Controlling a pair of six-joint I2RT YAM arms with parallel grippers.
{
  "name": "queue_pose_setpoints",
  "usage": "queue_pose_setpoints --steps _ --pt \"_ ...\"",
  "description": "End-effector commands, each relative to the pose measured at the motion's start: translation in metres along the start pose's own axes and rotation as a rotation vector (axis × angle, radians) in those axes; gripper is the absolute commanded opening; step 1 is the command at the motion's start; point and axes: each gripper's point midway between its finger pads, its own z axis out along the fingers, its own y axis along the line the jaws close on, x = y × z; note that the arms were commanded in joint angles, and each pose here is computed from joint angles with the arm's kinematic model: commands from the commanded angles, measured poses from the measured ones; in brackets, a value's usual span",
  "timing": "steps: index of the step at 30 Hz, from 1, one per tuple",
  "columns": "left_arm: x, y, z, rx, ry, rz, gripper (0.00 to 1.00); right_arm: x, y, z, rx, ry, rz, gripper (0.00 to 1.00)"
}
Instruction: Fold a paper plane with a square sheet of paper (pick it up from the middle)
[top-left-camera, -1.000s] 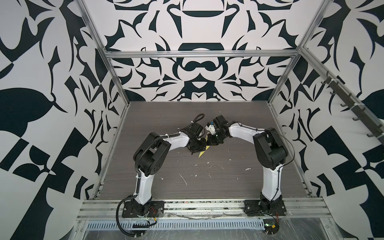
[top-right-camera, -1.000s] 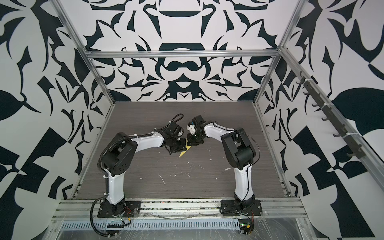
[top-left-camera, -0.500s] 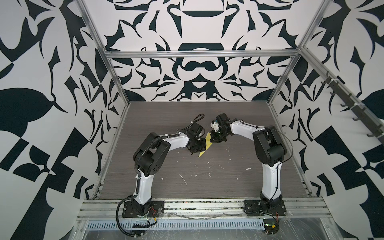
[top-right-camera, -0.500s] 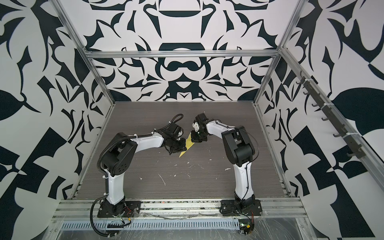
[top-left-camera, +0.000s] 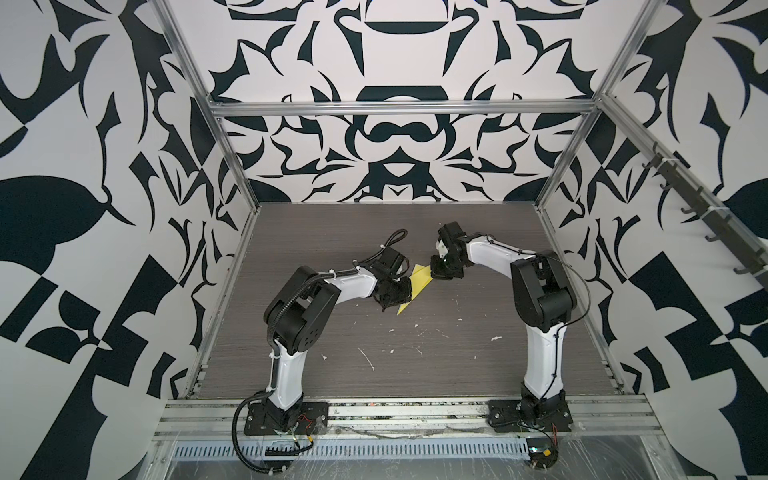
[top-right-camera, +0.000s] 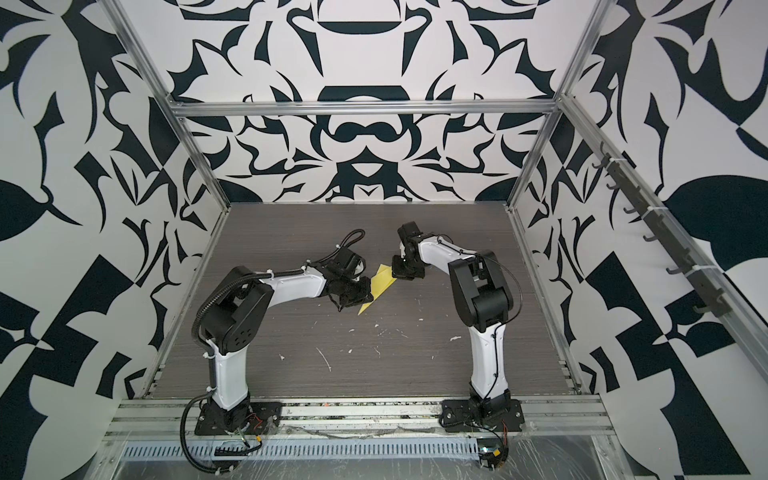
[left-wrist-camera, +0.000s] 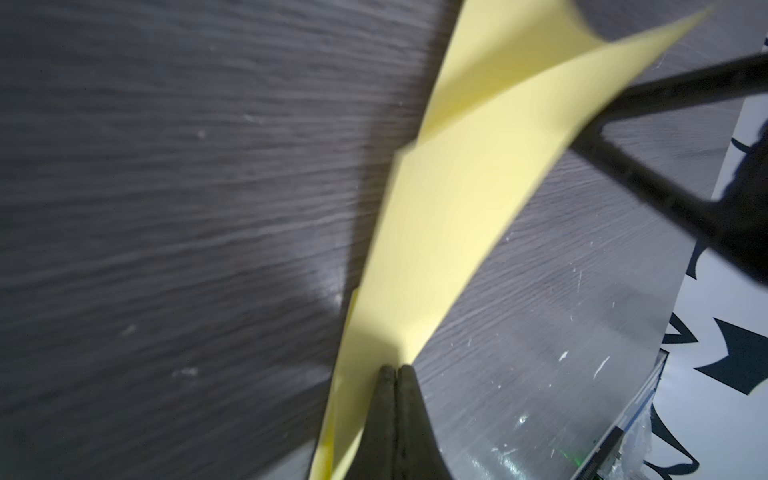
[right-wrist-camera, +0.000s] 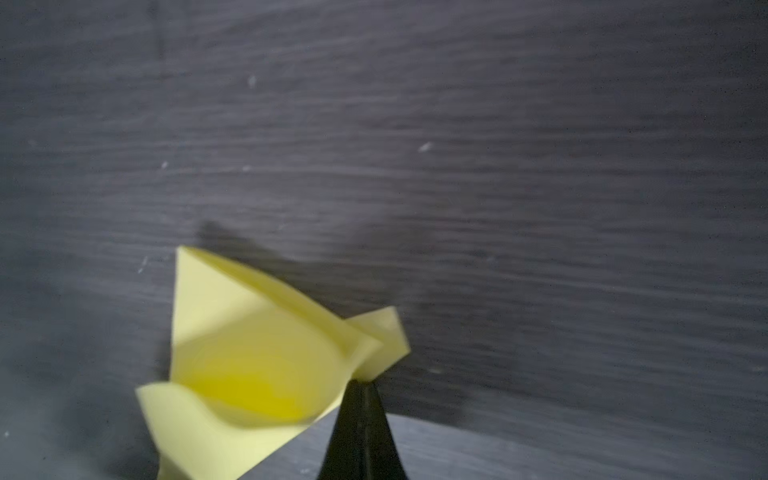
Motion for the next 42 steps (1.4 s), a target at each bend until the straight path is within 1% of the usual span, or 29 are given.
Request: queue_pose_setpoints --steps 1,2,3,5,7,12,16,19,25,31,36,42 --pt "0.042 0.056 0.012 -0.19 0.124 -0.07 0.0 -0.012 -0.027 -0.021 0.111 -0.045 0.03 0.02" --pt "0.041 0.054 0.011 -0.186 0.119 -0.068 0.0 -0.014 -0.024 -0.027 0.096 -0.059 0.024 0.02" --pt "0.04 0.052 0.011 -0.183 0.119 -0.065 0.0 -0.014 -0.014 -0.034 0.054 -0.075 0.004 0.02" --pt "0.04 0.051 0.011 -0.181 0.119 -0.064 0.0 -0.01 0.006 -0.045 -0.014 -0.089 -0.054 0.02" --pt "0.039 0.051 0.012 -0.181 0.118 -0.063 0.0 0.001 0.027 -0.051 -0.049 -0.088 -0.125 0.02" --pt "0.039 0.052 0.011 -0.183 0.117 -0.064 0.0 0.022 0.072 -0.046 -0.101 -0.042 -0.248 0.02" --pt "0.04 0.053 0.011 -0.186 0.117 -0.065 0.0 0.022 0.087 -0.033 -0.094 -0.007 -0.282 0.01" --pt "0.041 0.053 0.01 -0.187 0.114 -0.066 0.0 0.018 0.089 -0.025 -0.089 0.005 -0.287 0.01" --pt "0.042 0.054 0.01 -0.188 0.116 -0.069 0.0 0.017 0.076 -0.01 -0.016 0.041 -0.294 0.0" --pt "0.044 0.056 0.011 -0.189 0.119 -0.075 0.0 0.015 0.055 -0.002 0.061 0.049 -0.247 0.0" --pt "0.045 0.057 0.011 -0.189 0.12 -0.078 0.0 0.006 0.029 0.0 0.15 0.043 -0.197 0.0" --pt "0.045 0.058 0.011 -0.19 0.121 -0.081 0.0 -0.004 0.004 0.003 0.215 0.039 -0.154 0.0"
